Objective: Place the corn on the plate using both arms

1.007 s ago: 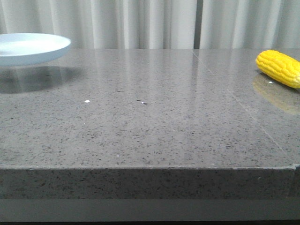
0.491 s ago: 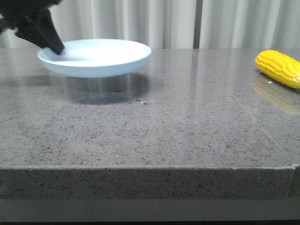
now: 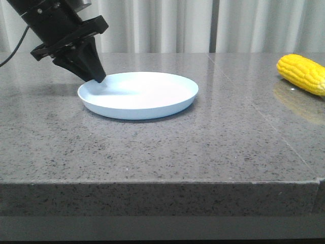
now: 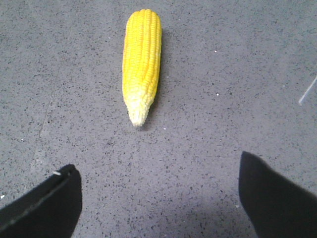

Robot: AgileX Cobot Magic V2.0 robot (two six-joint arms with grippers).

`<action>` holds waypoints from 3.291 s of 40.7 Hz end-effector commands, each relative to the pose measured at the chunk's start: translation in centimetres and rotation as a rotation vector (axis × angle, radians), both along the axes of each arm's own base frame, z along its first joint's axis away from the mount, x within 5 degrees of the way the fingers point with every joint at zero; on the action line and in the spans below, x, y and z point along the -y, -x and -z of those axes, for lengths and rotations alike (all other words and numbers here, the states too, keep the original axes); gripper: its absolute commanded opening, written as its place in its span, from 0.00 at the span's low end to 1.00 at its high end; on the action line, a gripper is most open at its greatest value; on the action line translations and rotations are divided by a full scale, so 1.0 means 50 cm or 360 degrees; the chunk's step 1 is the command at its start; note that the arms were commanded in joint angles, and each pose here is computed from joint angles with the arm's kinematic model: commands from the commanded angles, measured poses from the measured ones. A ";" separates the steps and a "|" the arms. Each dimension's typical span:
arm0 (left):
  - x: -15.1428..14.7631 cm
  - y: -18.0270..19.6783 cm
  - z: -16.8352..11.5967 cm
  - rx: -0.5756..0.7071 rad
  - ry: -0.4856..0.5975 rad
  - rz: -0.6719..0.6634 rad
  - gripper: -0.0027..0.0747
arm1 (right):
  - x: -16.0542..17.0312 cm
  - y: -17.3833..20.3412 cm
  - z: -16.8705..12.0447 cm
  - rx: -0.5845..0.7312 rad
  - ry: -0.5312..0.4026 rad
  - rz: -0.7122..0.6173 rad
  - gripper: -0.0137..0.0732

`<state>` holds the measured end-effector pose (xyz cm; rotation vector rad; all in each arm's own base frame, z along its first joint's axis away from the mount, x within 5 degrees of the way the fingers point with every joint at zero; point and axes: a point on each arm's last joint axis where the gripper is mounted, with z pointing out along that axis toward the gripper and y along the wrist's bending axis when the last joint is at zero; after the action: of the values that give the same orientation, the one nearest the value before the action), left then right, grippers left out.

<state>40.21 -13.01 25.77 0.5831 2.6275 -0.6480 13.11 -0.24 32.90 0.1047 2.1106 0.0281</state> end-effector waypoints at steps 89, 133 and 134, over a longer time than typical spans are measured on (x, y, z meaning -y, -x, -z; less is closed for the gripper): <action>-0.155 0.614 -0.267 0.1140 -0.0092 -0.0159 0.74 | 0.002 -0.029 -0.036 0.0023 0.0030 -0.0001 0.92; -0.155 0.614 -0.267 0.1140 -0.0092 -0.0159 0.74 | -0.004 -0.480 -0.024 -0.0582 -0.0093 -0.0021 0.92; -0.155 0.614 -0.267 0.1140 -0.0092 -0.0159 0.74 | -0.004 -0.485 -0.024 -0.0580 -0.0097 -0.0022 0.92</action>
<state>9.38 -5.13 37.80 0.5914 2.0752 -0.2300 36.54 -0.02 31.93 0.1557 2.5812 0.0741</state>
